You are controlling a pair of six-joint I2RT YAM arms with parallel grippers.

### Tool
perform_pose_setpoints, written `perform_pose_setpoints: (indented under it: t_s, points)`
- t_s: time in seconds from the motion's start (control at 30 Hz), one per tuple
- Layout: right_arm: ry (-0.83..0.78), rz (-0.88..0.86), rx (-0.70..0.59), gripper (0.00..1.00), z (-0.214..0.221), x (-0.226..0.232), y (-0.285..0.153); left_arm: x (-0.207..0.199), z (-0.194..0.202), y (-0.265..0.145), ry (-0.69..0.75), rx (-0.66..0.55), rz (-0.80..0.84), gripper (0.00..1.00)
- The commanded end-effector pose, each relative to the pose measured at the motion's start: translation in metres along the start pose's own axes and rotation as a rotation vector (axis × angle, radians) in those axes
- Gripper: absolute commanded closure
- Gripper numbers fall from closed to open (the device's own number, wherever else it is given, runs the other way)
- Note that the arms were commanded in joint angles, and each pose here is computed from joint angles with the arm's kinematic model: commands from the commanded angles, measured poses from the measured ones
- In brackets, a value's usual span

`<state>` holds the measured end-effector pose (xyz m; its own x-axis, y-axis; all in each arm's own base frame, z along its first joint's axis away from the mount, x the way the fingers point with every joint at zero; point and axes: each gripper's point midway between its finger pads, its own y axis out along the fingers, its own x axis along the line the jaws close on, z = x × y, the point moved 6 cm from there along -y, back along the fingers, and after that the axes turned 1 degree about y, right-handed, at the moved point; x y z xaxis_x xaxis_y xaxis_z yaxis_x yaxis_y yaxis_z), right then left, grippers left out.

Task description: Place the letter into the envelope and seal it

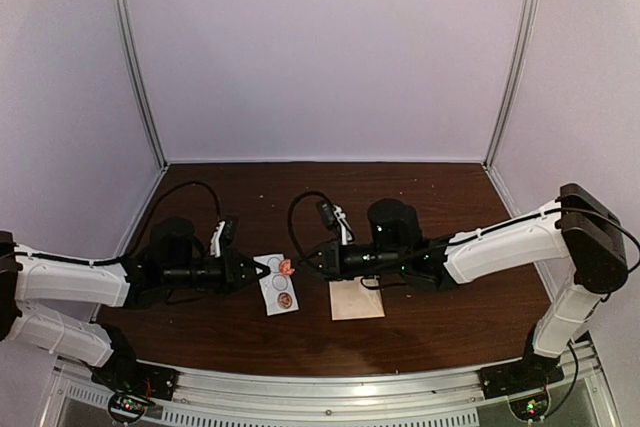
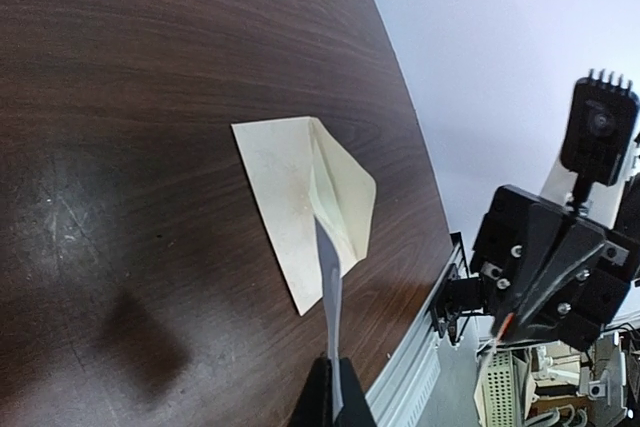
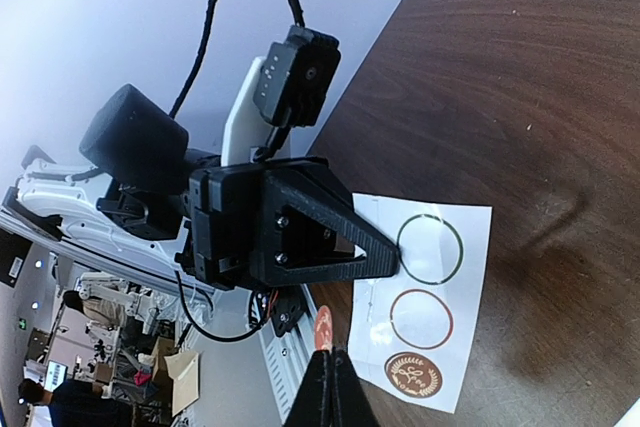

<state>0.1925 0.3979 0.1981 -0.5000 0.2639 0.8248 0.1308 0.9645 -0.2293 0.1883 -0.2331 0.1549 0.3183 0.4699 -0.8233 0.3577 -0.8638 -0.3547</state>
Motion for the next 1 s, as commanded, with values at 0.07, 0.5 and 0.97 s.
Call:
perform_pose_setpoints:
  t_s: [0.07,0.5,0.97]
  points:
    - [-0.065,0.123,-0.100,1.00,-0.024,0.002,-0.036,0.029,0.003,0.009,0.053,0.013,-0.086,0.98]
    - [-0.069,0.363,-0.271,1.00,-0.046,-0.037,-0.132,0.058,-0.035,-0.009,0.236,-0.044,-0.550,0.29]
    - [-0.006,0.448,-0.383,1.00,-0.038,-0.069,-0.188,-0.014,-0.066,0.103,0.432,0.103,-0.202,0.46]
